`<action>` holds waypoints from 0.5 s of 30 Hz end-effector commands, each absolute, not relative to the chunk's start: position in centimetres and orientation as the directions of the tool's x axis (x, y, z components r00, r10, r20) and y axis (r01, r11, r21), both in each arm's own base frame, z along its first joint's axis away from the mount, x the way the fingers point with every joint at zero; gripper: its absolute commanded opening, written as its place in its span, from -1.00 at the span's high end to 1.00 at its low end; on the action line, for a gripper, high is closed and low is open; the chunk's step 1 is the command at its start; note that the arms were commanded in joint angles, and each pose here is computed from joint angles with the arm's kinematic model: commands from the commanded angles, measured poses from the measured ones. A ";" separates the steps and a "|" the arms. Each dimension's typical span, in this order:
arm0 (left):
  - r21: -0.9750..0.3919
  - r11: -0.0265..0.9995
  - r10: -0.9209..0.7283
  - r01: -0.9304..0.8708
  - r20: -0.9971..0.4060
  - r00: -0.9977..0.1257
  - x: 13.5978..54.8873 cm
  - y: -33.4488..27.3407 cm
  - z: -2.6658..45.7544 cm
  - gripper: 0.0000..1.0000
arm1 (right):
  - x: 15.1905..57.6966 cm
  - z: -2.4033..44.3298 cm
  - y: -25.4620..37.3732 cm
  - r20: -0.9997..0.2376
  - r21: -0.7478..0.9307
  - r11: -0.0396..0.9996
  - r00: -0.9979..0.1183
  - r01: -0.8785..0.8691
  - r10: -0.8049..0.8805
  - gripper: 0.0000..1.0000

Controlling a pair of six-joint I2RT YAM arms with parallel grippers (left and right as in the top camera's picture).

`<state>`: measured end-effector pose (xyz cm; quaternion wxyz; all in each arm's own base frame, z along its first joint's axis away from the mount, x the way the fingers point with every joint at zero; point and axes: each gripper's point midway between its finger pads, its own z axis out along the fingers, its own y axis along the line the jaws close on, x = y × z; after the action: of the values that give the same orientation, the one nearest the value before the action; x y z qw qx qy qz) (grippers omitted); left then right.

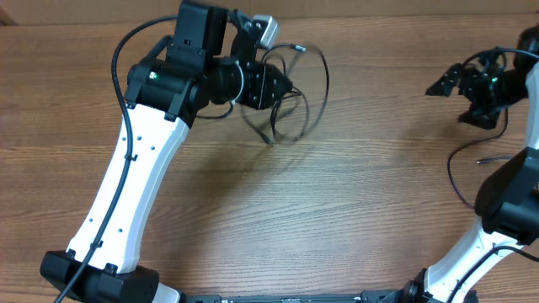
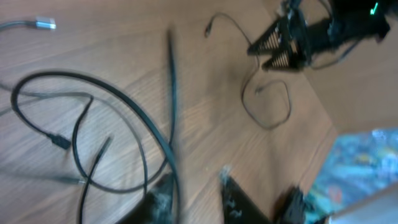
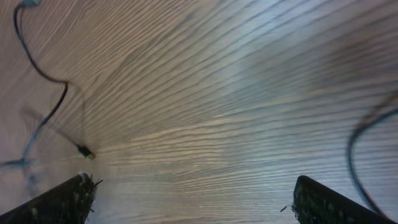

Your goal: Untangle cables

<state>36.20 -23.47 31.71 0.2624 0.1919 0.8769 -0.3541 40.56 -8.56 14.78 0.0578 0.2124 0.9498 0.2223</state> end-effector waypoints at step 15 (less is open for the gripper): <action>-0.196 0.978 -0.165 -0.075 -0.493 -0.854 39.2 -13.2 26.6 0.20 | 39.9 14.4 3.6 0.017 0.414 0.902 -0.992 0.119 0.123 -1.00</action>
<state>37.98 -14.90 26.86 0.2512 0.0211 0.9603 -0.1197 40.36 1.46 14.42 0.0083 0.0945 0.9712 0.2187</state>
